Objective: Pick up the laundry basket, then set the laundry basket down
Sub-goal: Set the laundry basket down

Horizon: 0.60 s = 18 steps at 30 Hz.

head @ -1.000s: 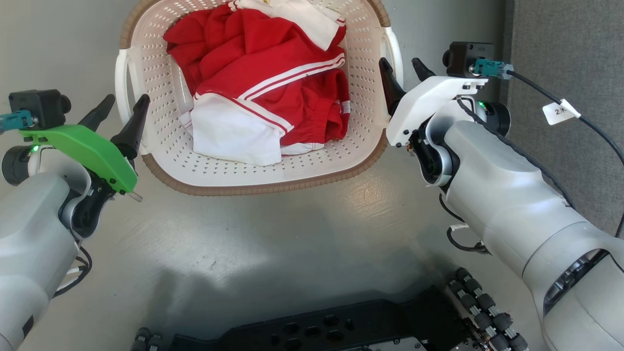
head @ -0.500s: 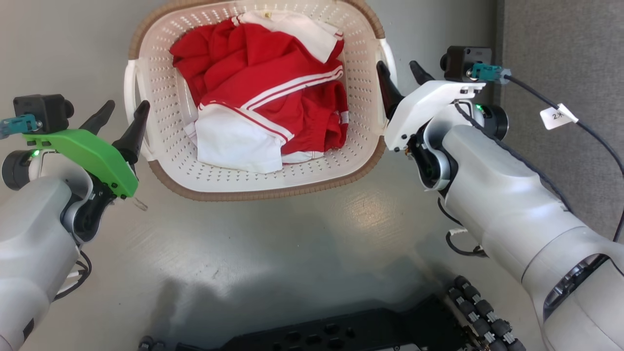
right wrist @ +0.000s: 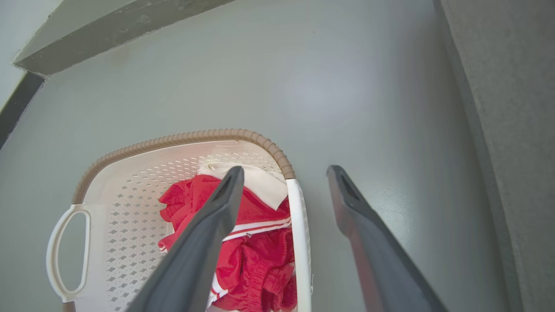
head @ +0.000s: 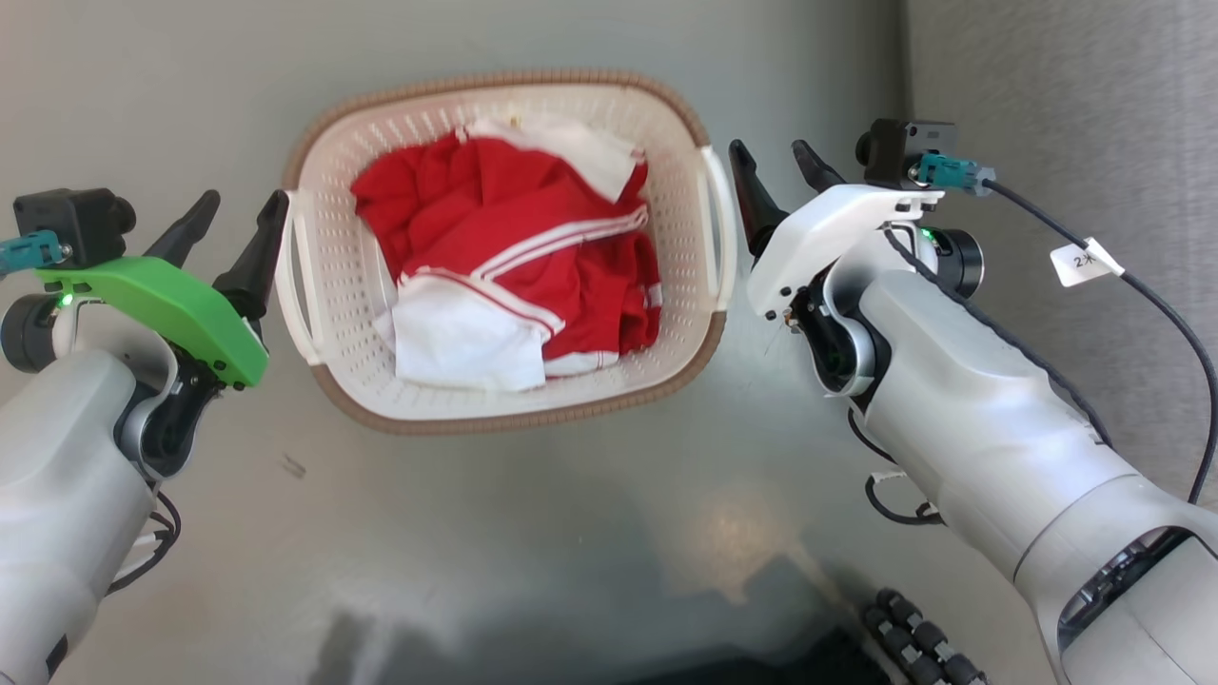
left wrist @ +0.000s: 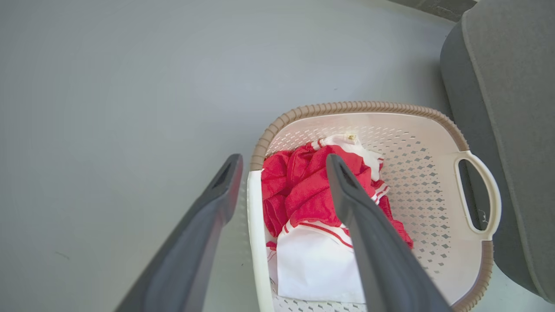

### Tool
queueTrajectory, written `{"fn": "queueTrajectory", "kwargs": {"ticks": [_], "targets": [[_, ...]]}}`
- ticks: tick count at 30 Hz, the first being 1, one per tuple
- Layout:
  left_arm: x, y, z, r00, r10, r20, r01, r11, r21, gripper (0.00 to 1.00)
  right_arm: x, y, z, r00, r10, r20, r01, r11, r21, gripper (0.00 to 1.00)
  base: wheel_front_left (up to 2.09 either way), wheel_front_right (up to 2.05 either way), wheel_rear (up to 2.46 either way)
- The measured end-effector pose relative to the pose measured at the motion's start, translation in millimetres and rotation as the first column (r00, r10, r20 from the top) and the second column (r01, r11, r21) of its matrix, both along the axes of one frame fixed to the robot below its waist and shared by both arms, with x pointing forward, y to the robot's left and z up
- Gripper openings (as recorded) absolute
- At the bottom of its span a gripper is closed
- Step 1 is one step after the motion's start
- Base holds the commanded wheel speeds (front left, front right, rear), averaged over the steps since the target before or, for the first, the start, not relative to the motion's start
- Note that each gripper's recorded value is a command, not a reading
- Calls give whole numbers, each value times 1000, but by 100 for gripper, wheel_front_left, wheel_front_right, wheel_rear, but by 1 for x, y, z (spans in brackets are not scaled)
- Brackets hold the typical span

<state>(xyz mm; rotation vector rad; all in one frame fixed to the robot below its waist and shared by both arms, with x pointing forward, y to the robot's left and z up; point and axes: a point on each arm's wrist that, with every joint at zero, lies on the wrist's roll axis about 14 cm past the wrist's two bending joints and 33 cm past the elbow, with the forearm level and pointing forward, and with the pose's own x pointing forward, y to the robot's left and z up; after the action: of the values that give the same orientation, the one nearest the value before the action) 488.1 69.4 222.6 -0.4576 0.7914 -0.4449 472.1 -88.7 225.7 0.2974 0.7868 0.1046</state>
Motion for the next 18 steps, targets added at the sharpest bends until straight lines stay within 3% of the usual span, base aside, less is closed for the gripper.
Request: {"fn": "queueTrajectory", "kwargs": {"ticks": [10,18], "targets": [[26,-3,77,981,32,194,-24,999,-44,100,8,-1,62,988,4,156,-3,1000,-3,100,0,0,0],[19,9,117,960,82,268,-68,996,-59,100,4,-4,101,967,-2,254,5,1000,-12,100,0,0,0]]}}
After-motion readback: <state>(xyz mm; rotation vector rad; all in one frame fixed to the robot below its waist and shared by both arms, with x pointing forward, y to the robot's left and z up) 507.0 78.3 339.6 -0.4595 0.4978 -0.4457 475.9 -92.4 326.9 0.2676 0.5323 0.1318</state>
